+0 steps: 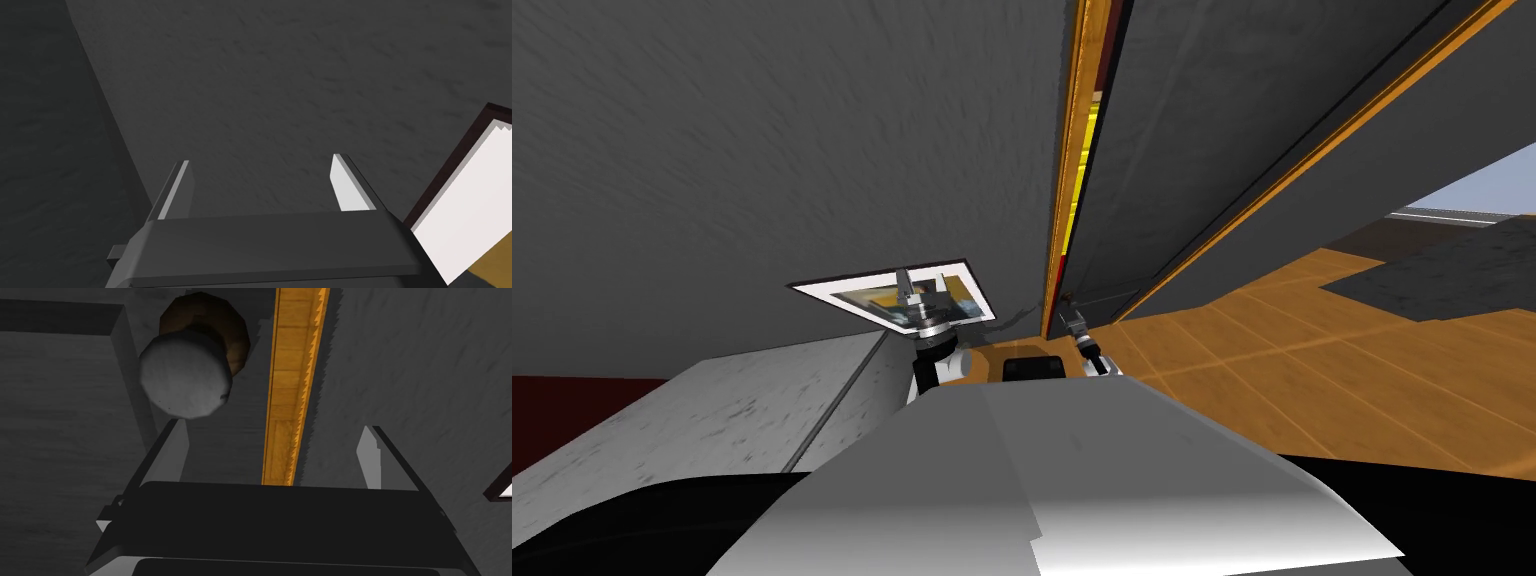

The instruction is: Pull the door open

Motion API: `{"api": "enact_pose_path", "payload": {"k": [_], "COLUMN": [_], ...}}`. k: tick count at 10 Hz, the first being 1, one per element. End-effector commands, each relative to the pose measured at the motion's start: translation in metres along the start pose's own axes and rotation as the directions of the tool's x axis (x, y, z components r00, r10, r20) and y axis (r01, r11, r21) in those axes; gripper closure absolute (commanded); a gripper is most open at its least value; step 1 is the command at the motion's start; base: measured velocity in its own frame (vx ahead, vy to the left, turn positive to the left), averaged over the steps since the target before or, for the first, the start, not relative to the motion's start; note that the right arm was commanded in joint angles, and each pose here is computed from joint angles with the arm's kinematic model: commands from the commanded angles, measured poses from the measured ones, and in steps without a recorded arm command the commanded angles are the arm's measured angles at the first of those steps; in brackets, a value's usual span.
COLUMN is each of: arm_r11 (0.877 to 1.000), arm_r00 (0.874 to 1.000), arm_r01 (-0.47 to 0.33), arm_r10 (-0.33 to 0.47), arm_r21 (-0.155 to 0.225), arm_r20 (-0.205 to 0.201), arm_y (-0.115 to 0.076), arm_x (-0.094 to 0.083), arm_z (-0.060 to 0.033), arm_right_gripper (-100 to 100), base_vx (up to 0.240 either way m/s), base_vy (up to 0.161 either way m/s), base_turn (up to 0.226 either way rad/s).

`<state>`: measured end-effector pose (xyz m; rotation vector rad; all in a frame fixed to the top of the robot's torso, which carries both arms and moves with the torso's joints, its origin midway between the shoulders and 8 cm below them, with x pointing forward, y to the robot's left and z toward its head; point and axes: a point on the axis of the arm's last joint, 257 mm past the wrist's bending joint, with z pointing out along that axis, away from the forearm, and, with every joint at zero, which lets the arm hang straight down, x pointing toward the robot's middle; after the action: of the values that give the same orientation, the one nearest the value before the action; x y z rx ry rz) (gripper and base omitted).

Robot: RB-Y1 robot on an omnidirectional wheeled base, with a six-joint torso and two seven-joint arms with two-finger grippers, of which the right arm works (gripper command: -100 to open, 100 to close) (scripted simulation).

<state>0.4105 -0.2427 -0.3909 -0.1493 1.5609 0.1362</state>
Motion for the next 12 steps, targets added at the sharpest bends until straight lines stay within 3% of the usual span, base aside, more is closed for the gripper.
{"api": "enact_pose_path", "payload": {"k": [1, 6, 7, 12], "arm_r11": [1.000, 1.000, 1.000, 1.000], "arm_r00": [1.000, 1.000, 1.000, 1.000], "arm_r01": [-0.006, -0.014, -0.014, -0.014], "arm_r10": [0.006, 0.014, 0.014, 0.014], "arm_r21": [0.002, 0.005, 0.005, 0.005], "arm_r20": [0.001, 0.002, 0.002, 0.002], "arm_y": [0.0016, 0.0041, 0.0041, 0.0041], "arm_x": [0.0004, 0.0009, 0.0009, 0.0009], "arm_z": [-0.0009, -0.0017, -0.0017, -0.0017], "arm_right_gripper": [-100, -100, 100, 100], "base_vx": [0.225, 0.180, -0.013, -0.015], "base_vy": [-0.054, -0.007, -0.007, -0.006], "base_turn": [-0.164, -0.125, 0.011, 0.002]}}
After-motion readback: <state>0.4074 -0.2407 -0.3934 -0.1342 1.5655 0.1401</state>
